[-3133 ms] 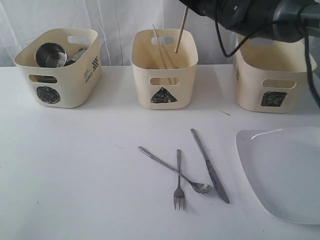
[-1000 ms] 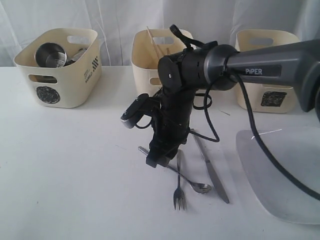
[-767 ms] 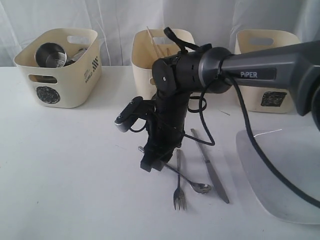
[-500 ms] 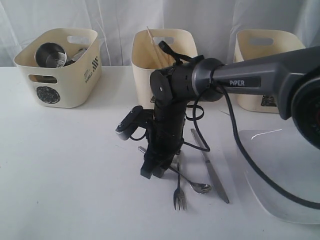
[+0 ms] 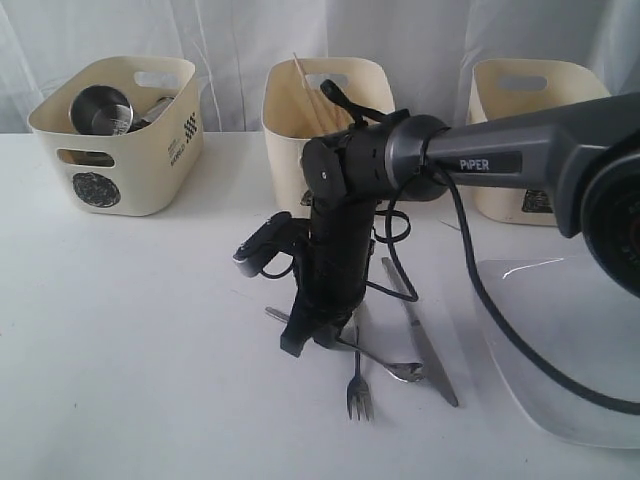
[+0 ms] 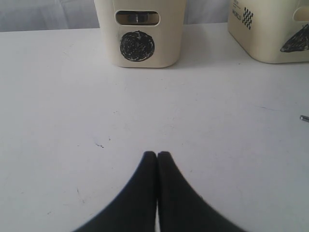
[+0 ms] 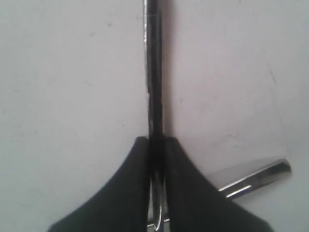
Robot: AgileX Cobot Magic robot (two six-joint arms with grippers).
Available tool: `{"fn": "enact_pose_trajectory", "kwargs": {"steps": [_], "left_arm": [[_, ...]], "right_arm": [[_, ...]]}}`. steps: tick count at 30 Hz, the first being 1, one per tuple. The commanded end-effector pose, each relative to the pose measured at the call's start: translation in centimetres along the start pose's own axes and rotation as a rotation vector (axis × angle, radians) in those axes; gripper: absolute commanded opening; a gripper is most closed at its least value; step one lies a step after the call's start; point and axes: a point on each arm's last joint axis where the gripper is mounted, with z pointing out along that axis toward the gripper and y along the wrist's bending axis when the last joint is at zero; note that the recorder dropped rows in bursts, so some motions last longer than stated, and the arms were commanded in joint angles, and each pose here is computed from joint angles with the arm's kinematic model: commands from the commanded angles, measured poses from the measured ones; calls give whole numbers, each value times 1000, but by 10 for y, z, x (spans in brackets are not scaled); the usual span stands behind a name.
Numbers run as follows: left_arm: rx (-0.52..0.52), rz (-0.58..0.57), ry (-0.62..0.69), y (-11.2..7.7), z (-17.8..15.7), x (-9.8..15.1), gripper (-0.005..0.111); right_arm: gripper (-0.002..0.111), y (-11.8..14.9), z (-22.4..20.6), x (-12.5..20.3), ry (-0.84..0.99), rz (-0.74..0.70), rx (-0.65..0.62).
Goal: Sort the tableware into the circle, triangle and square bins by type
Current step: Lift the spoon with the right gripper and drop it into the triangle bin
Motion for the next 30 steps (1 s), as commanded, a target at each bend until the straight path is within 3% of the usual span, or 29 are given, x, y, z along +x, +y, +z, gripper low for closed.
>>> {"fn": "enact_pose_trajectory", "kwargs": {"steps": [1,5,10,16,19,30], "left_arm": [[5,-4,-5,0,0,1,0],[5,-4,-5,0,0,1,0],[5,-4,-5,0,0,1,0],[5,-4,-5,0,0,1,0],[5,-4,-5,0,0,1,0],[5,-4,-5,0,0,1,0]], "right_arm": [[0,6,-50,-12,-250,95,22],[0,-15,-127,-10,-622,263,141],[0,-61,-144,11,-799,506,141],[0,-117,-162,31,-1205,889,250],[0,-135,-170,35,-1303,945,326],[0,-173,-165,-9,-1361,905,308]]}}
